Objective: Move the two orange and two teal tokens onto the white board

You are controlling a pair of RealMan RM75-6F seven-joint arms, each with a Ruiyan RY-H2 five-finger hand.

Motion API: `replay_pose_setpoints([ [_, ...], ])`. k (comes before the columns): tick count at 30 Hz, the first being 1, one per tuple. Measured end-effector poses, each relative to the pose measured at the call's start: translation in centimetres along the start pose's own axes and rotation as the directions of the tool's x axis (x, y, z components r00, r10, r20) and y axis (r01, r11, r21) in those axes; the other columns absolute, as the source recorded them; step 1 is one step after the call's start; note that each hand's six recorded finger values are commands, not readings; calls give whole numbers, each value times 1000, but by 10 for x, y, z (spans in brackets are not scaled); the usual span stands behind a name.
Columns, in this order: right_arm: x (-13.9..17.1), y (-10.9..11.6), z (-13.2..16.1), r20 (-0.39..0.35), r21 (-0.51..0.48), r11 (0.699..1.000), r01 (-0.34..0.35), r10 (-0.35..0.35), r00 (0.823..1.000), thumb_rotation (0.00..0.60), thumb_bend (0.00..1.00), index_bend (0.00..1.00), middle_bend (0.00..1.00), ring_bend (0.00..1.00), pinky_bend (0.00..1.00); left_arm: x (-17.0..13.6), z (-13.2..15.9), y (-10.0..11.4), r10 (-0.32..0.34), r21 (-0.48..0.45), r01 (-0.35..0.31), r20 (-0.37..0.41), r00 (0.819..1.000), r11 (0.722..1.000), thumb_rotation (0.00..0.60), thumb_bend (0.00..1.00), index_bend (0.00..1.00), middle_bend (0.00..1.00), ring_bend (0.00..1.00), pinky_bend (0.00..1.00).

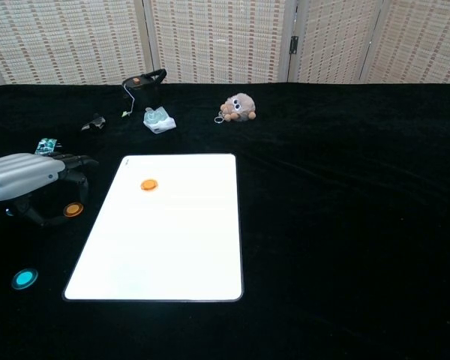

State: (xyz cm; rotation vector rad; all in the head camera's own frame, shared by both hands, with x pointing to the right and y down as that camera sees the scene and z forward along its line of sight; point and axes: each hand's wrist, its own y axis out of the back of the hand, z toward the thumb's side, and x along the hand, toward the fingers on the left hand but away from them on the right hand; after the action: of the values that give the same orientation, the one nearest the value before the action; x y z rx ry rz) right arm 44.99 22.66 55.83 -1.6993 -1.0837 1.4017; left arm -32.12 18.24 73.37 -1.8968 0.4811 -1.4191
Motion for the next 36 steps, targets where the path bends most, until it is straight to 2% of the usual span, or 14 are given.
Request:
replay_pose_setpoints([
  [10, 1, 1, 0, 2, 0, 1000, 2, -2, 1000, 600, 454, 35, 1, 0, 0, 2, -3, -2, 4, -20, -4, -8, 1000, 1000, 600, 428, 525, 75, 0, 0],
  [17, 1, 1, 0, 3, 2, 1000, 3, -3, 1000, 600, 454, 35, 1, 0, 0, 7, 3, 11, 35, -23, -35, 15, 999, 999, 600, 434, 524, 75, 0, 0],
  [27, 1, 1, -3, 9, 1, 1000, 2, -2, 1000, 600, 454, 35, 1, 0, 0, 43, 44, 48, 74, -51, -70, 97, 993, 996, 600, 435, 520, 75, 0, 0],
  [36, 3, 1, -8, 26, -1, 1000, 2, -2, 1000, 600, 454, 35, 1, 0, 0, 75, 81, 54, 46, -63, -38, 140, 989, 997, 600, 435, 516, 75, 0, 0],
])
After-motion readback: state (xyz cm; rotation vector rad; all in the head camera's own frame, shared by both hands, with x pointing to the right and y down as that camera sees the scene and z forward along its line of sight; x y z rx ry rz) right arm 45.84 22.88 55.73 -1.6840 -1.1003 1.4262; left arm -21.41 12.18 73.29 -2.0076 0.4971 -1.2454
